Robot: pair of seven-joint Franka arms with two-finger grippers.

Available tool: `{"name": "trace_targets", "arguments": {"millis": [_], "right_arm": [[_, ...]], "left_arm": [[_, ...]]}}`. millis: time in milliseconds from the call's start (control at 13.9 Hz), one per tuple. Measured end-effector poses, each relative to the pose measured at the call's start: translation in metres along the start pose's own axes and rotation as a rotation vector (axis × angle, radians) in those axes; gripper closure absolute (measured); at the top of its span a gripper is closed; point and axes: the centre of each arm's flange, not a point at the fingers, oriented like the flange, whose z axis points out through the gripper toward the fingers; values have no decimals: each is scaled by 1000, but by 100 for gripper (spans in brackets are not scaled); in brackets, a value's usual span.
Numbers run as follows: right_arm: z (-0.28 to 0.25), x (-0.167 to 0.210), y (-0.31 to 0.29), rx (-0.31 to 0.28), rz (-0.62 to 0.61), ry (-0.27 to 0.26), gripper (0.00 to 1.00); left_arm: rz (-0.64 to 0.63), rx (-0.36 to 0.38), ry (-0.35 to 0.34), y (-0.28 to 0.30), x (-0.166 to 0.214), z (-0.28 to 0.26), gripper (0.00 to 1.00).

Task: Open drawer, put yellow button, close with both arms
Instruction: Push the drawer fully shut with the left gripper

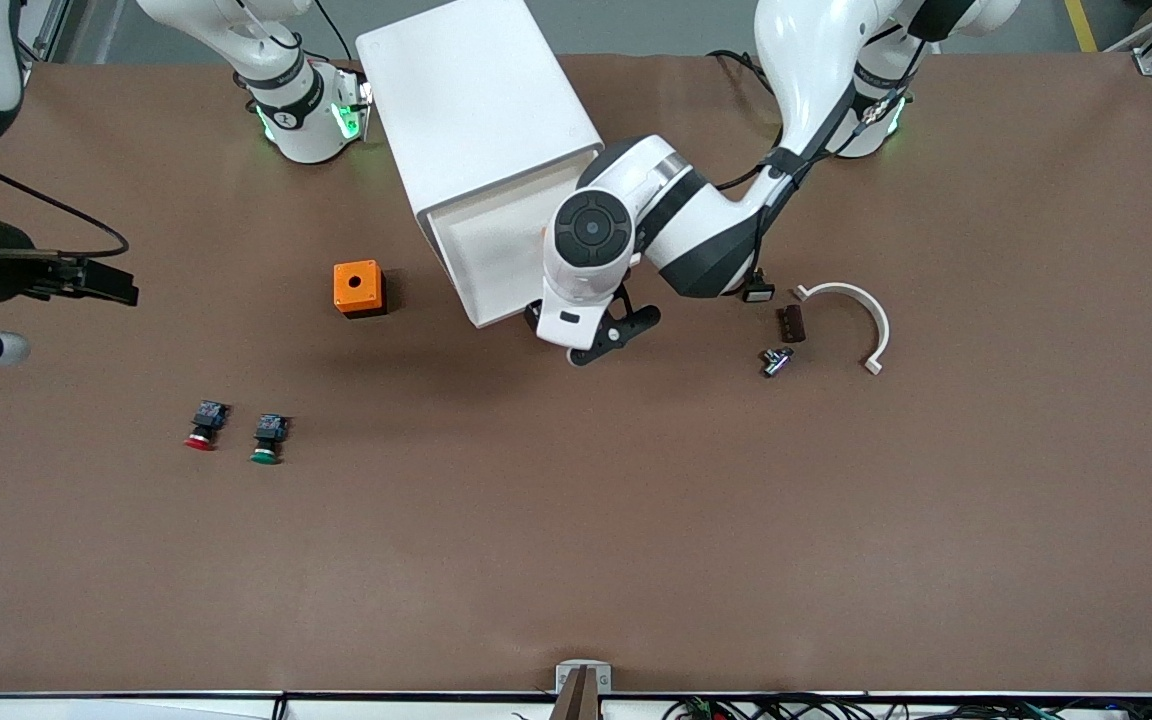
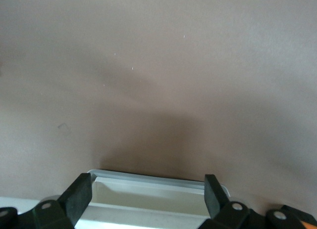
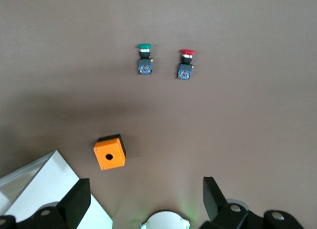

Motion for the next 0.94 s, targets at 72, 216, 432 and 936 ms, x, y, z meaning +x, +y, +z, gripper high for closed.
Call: {"name": "trace_targets", "arguments": {"millis": [72, 216, 432, 936], "right_arm": [[-4, -2, 0, 0, 1, 3, 0], [-12, -4, 5, 2, 7, 18, 0], [-21, -5, 16, 1, 27, 35, 0], [-32, -33, -6, 19, -22, 23, 0]], "left_arm": [[-1, 5, 0, 1, -6, 2, 0], [-10, 21, -4, 2, -18, 7, 0], [-11, 45, -24, 4, -42, 16, 0], [-20, 75, -133, 4, -82, 37, 0]]}}
